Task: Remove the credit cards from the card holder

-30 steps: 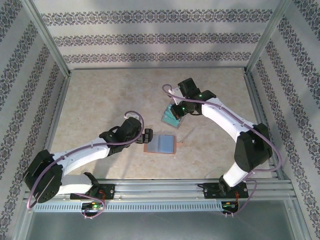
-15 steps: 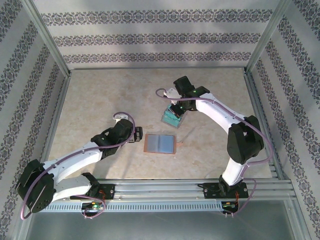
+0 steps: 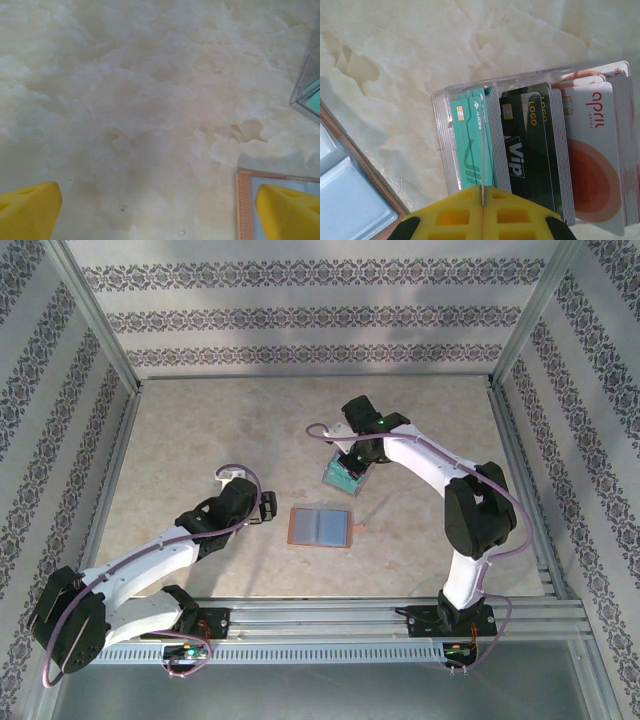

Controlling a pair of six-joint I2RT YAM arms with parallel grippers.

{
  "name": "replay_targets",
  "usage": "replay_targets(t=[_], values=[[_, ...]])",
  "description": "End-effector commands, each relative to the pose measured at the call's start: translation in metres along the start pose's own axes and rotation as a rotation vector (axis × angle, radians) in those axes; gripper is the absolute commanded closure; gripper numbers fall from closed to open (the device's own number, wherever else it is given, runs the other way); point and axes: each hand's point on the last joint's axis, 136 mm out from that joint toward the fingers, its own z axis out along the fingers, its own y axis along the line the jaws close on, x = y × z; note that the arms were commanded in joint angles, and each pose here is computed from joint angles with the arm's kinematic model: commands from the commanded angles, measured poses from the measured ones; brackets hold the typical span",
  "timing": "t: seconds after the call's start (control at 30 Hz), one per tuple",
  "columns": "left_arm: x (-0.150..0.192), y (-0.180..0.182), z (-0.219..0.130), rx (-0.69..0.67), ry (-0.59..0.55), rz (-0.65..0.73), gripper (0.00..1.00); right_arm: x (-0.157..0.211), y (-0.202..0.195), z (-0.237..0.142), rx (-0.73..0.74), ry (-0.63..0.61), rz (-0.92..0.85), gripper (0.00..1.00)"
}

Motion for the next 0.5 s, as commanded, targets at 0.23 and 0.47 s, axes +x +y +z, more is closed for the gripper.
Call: replay_targets(t=[0.23, 0.47], values=[[0.007, 0.021, 0.002, -0.043, 0.028, -0.05, 0.01, -0.002, 0.005, 0.008, -0.023, 0.026, -0.051, 0.97], [0.008, 0.026, 0.004, -0.044, 0.043, -0.073, 0.01, 0.0, 0.009, 0.014, -0.049, 0.034, -0.06, 0.96]])
